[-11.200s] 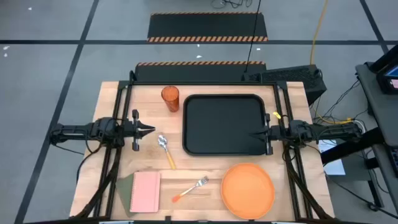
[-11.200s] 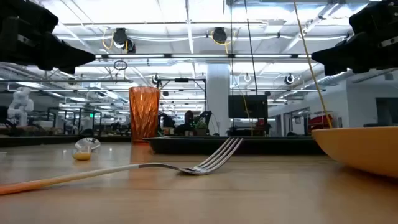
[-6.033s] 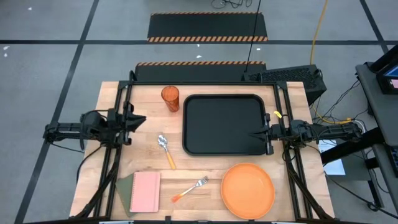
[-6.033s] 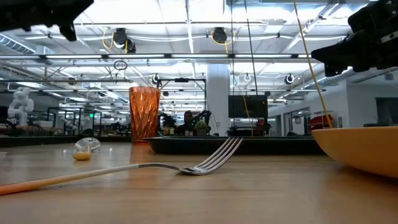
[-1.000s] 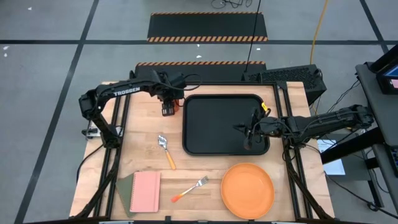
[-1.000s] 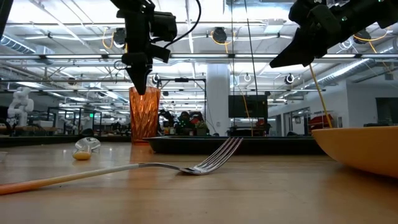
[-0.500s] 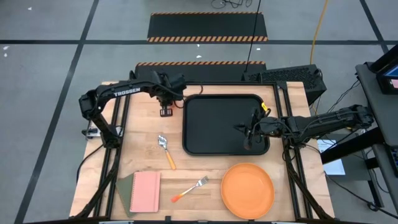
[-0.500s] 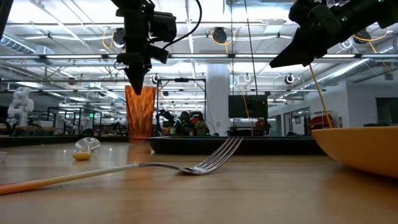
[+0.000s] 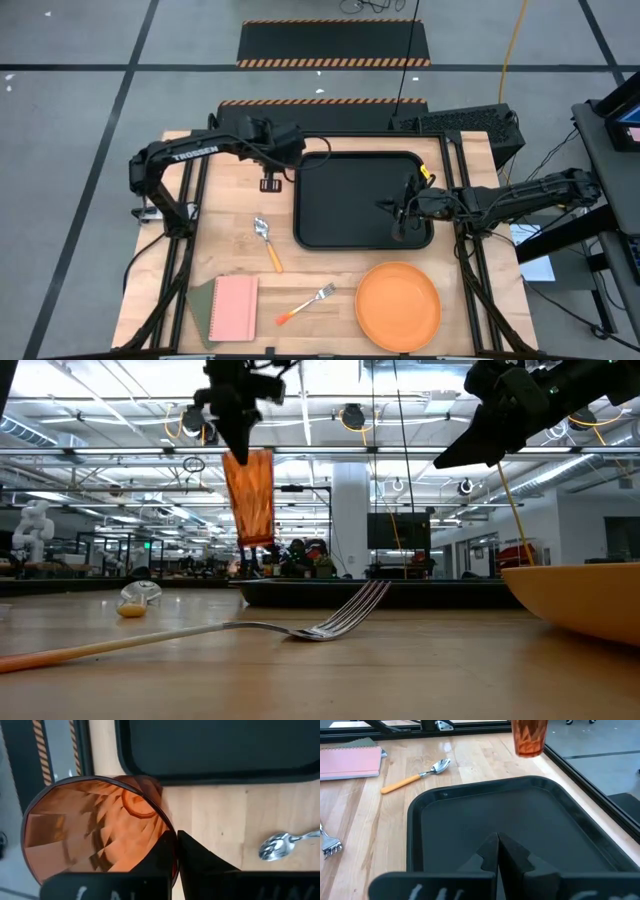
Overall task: Pick and place plate/cup/fork/spoon on tray
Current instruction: Put the orange cup on the black serving tray
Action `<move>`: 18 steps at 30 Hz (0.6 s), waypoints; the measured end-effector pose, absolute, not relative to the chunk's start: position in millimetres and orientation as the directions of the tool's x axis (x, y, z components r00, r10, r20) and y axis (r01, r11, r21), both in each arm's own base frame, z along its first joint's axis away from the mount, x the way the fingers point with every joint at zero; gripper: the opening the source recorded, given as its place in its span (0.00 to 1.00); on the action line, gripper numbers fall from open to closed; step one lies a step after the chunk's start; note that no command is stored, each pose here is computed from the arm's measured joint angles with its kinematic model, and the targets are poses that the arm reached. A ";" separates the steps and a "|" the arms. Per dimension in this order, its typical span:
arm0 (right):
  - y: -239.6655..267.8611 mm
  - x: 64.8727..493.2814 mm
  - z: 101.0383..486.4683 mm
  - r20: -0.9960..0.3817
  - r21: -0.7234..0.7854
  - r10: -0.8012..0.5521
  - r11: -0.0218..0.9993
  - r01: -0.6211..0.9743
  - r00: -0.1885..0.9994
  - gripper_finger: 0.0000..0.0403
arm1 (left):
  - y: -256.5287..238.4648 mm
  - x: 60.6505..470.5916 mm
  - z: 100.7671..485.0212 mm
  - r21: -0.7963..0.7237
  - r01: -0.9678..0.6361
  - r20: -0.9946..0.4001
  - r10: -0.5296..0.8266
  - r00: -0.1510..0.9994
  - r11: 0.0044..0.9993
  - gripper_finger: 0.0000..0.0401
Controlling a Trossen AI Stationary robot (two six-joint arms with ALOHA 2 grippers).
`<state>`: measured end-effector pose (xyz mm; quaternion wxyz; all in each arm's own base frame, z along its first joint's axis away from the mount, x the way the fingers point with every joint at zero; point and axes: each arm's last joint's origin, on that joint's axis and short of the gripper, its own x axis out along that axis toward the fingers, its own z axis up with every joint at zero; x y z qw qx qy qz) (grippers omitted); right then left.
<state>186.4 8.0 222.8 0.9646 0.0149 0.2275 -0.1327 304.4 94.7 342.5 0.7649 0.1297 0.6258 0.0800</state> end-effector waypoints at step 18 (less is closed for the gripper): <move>7.7 184.6 210.8 -0.430 -0.090 -0.250 0.968 0.235 0.867 0.00 | 76.5 318.8 408.1 0.414 0.089 -0.816 0.327 0.476 0.906 0.03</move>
